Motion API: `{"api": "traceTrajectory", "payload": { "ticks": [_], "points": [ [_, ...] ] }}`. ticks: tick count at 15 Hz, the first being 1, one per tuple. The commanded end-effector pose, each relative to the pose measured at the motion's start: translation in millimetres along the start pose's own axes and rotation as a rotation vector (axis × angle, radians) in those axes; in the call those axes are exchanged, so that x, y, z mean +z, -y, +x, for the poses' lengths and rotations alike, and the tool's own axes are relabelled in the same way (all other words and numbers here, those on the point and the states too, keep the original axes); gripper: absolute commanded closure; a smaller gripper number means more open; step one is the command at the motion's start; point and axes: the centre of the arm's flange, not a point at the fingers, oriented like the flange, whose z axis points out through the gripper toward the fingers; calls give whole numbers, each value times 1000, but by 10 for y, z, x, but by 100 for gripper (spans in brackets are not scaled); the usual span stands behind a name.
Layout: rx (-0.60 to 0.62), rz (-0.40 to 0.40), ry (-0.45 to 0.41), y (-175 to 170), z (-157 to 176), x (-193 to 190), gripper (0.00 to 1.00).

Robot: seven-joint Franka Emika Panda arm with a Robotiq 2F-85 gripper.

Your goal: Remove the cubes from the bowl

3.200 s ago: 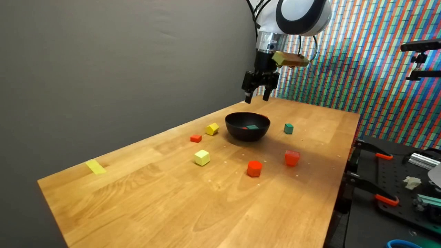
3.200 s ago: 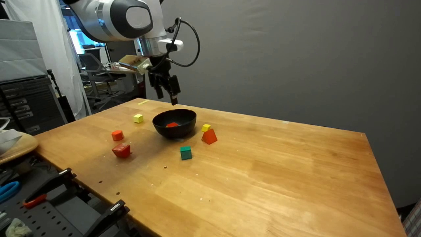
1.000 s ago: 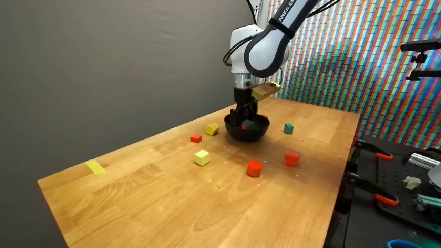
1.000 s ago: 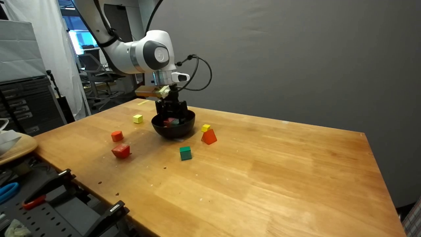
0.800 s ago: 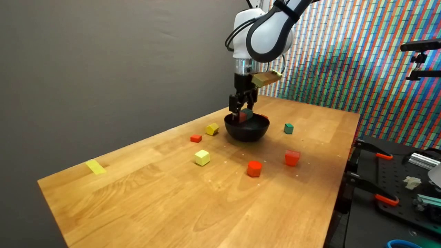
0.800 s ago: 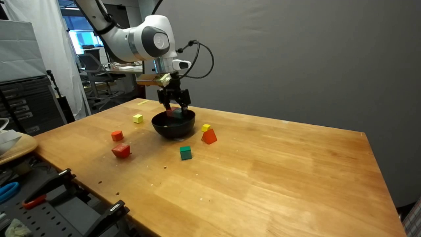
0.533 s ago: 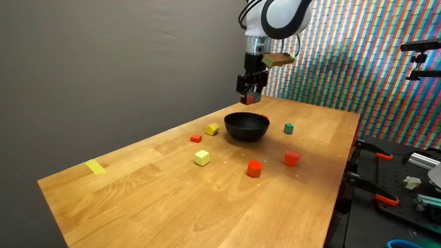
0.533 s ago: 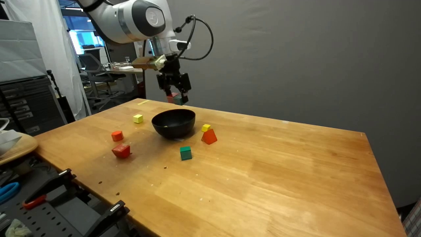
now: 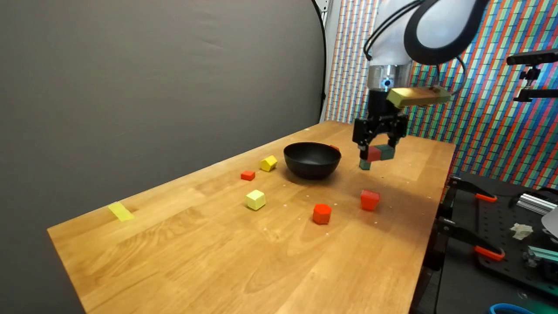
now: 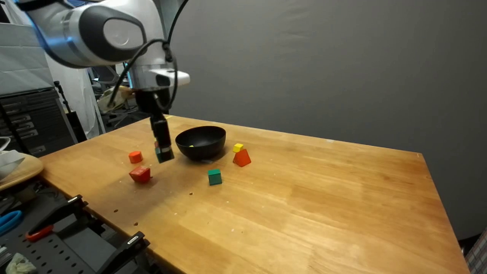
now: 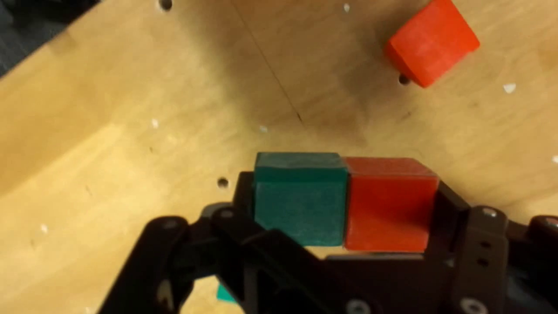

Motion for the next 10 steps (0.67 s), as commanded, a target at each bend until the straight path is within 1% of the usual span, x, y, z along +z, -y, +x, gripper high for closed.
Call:
{"api": "traceTrajectory", "payload": {
  "ticks": [1,3,6,7,9,10],
  "points": [
    [179,69,-40,-294,-521,447,36],
    [256,94,-58,-292,-511,580,36],
    [318,123,-80,-251,-469,728,36],
    [327,119,-83,-251,-478,754,3],
    [318,85,-69,-264,-521,765,0],
    [299,57,-61,-295,-560,707,0]
  ]
}}
